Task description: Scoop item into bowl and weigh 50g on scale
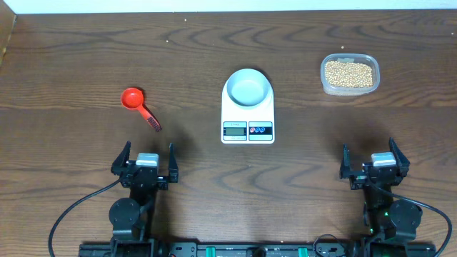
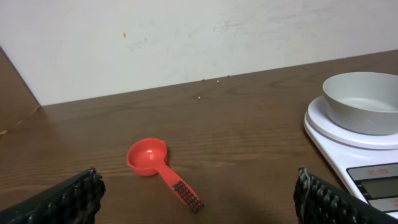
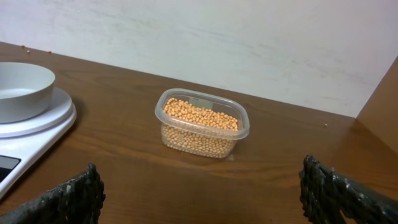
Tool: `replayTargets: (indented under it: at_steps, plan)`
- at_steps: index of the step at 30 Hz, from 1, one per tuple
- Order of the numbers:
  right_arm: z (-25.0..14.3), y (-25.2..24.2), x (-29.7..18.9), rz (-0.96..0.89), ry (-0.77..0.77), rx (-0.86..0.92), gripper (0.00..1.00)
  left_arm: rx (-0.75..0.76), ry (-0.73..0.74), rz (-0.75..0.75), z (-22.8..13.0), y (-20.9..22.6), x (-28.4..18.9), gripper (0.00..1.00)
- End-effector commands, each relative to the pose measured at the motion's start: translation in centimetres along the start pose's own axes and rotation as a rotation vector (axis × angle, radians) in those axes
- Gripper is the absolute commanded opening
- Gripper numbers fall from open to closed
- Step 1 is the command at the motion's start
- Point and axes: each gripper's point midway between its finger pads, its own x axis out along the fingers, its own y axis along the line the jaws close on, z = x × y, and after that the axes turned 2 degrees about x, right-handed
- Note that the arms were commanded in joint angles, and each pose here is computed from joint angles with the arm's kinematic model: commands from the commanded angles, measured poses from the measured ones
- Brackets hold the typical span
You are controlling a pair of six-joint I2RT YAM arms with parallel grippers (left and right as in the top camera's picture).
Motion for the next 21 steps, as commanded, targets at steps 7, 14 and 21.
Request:
replayTargets:
  at_steps: [7,14,21]
  plan:
    - [-0.1,0.1,0.0,0.000,0.000,0.015,0.99,-0.010,0.046,-0.016,-1.5,-0.4,0.1,1.00]
    - [-0.1,0.1,0.0,0.000,0.000,0.015,0.99,-0.009,0.051,0.008,-1.5,0.0,0.1,1.00]
    - [-0.1,0.1,0.0,0.000,0.000,0.015,0.99,-0.254,-0.012,0.133,0.2,2.3,-0.2,0.98]
